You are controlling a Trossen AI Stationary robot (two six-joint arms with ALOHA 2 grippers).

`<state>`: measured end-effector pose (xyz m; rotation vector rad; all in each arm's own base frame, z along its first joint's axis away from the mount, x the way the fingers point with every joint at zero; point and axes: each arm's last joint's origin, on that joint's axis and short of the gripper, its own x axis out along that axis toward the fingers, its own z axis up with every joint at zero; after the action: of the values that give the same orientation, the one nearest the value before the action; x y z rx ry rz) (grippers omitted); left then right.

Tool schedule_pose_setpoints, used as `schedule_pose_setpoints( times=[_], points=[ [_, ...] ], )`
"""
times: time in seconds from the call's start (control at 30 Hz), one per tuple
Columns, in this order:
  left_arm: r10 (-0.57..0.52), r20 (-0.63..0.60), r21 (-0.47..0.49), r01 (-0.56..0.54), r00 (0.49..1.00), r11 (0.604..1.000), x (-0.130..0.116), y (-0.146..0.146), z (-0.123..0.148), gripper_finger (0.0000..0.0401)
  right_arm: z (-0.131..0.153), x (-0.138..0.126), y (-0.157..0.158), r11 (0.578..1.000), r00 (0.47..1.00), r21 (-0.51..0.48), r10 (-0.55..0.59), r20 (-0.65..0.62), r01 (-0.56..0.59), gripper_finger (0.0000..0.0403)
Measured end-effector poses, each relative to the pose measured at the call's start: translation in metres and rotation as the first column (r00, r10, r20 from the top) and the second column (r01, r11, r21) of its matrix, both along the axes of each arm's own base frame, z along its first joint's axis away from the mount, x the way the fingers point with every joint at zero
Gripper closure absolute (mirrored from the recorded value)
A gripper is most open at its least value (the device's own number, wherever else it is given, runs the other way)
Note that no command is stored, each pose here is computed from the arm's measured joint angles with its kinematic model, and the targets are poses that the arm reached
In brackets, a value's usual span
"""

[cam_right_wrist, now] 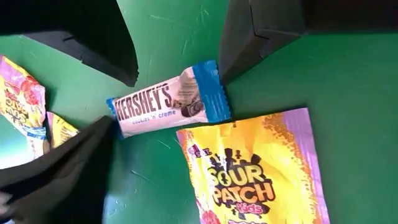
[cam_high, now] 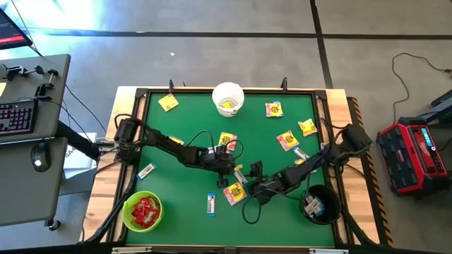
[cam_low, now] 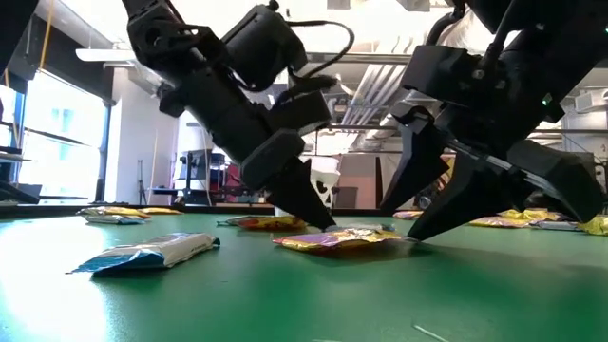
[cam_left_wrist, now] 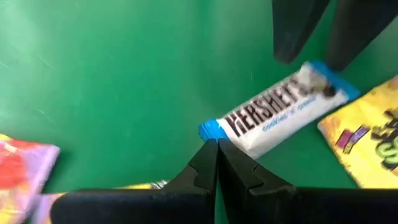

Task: Sort candy by brand, put in halloween buckets
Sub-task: Put the white candy into the black bucket

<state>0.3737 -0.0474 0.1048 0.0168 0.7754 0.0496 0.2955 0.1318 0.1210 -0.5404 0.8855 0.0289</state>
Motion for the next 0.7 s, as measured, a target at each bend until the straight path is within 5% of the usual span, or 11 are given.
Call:
schedule_pose_setpoints(
  times=[0.3, 0.7],
  points=[
    [0.012, -0.012, -0.019, -0.012, 1.0, 1.0, 0.0012, -0.0026, -0.0082, 0.0396, -0.0003, -0.0001, -0.0014, 0.999, 1.0, -0.047, 0.022, -0.007, -0.022, 0.019],
    [0.016, -0.022, -0.054, -0.018, 1.0, 0.998, 0.0006, -0.0019, -0.0094, 0.0396, 0.0051, 0.0047, -0.002, 0.961, 0.994, -0.264, 0.1, 0.035, -0.088, 0.019]
  ],
)
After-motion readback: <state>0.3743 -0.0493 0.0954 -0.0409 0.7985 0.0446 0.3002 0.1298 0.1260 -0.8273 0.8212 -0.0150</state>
